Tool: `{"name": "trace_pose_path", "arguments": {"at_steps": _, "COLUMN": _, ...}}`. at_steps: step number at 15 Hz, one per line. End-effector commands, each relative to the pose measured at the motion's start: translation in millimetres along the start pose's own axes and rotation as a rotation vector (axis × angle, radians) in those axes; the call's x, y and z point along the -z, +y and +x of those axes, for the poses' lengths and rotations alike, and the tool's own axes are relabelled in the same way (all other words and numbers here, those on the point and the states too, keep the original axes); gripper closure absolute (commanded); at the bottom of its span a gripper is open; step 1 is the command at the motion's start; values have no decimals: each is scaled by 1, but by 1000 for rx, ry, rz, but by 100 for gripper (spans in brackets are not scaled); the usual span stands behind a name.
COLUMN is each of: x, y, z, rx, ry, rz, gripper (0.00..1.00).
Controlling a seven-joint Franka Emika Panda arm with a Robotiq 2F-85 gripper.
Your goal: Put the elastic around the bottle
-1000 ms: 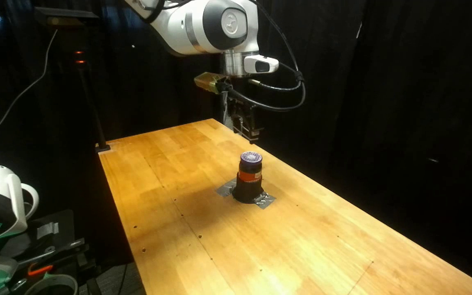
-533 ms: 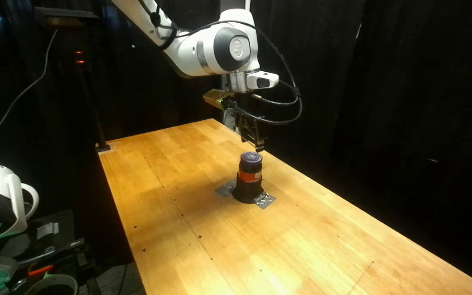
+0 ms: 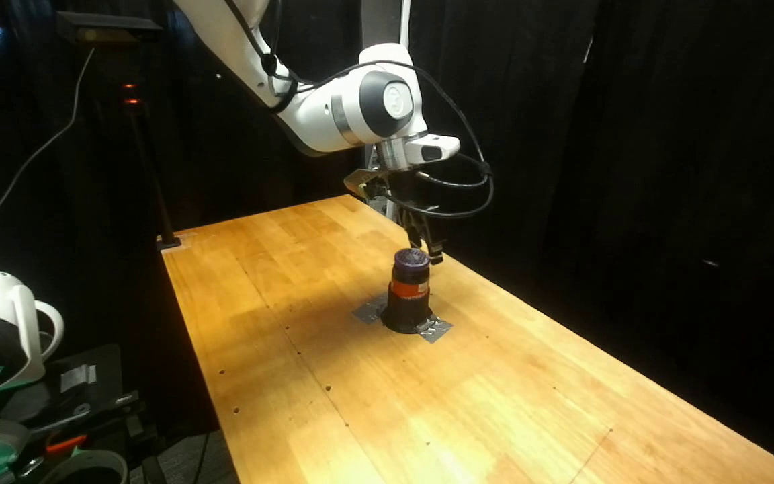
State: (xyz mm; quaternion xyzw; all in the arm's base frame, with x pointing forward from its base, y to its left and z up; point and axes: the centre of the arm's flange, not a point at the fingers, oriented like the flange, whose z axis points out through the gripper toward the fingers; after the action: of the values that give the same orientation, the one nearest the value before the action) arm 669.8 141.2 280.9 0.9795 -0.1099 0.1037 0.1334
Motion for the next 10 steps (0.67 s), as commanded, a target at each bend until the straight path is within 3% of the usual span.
{"name": "trace_pose_path", "arguments": {"at_steps": 1, "x": -6, "y": -9, "z": 7, "rx": -26, "ry": 20, "rz": 0, "gripper": 0}}
{"name": "trace_pose_path", "arguments": {"at_steps": 10, "x": -30, "y": -15, "z": 2, "rx": -23, "ry": -5, "rz": 2, "gripper": 0}}
